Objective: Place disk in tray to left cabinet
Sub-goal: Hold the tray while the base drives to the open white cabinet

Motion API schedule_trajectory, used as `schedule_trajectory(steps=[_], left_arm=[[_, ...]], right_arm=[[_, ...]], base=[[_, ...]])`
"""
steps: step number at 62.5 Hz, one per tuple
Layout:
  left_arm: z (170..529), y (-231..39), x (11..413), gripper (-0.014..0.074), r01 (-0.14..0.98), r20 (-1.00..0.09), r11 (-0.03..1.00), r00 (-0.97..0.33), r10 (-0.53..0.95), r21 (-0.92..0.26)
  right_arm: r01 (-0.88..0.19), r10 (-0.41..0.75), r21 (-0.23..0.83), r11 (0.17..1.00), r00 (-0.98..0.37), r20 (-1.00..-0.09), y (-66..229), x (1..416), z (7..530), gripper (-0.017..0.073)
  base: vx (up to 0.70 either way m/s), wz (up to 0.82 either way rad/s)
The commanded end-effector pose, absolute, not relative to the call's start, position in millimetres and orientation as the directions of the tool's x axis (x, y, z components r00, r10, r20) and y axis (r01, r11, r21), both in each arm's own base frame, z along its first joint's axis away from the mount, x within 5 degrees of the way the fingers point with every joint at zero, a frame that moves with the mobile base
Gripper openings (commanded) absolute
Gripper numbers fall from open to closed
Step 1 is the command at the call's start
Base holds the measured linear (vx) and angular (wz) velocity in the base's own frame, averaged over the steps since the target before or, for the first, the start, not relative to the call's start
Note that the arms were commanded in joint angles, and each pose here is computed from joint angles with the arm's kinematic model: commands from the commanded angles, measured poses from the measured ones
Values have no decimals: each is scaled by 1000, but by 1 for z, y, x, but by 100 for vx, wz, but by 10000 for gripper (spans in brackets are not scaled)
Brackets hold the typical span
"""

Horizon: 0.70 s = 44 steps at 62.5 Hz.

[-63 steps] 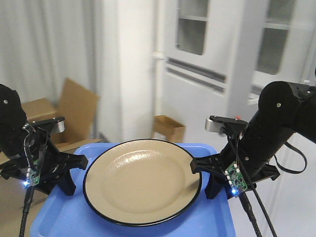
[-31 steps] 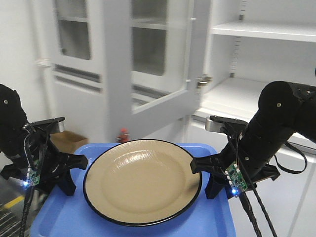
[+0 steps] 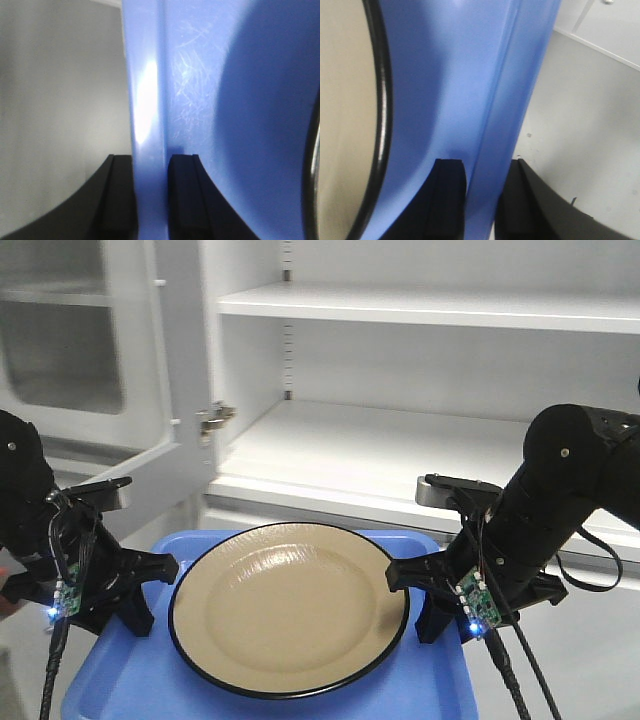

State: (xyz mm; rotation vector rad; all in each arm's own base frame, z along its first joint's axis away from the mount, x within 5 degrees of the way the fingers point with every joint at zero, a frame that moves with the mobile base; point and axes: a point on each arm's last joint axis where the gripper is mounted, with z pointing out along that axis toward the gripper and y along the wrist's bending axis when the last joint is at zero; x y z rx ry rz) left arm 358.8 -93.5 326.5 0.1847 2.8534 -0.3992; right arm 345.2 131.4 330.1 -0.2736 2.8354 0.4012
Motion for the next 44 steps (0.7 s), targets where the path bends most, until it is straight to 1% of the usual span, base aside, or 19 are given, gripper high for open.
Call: schedule_trajectory(steps=[1, 19, 44], left_arm=[[358, -99, 349, 0, 181, -363, 934, -930, 61, -307], [358, -99, 349, 0, 181, -363, 934, -930, 61, -307], [358, -99, 349, 0, 181, -363, 934, -930, 61, -307]], right_arm=[[-258, -141, 290, 921, -918, -370, 133, 335, 361, -3], [-258, -141, 290, 921, -918, -370, 133, 335, 361, -3], [-258, -141, 290, 921, -918, -370, 133, 335, 361, -3]], base=[[15, -53], [16, -40], [18, -21]])
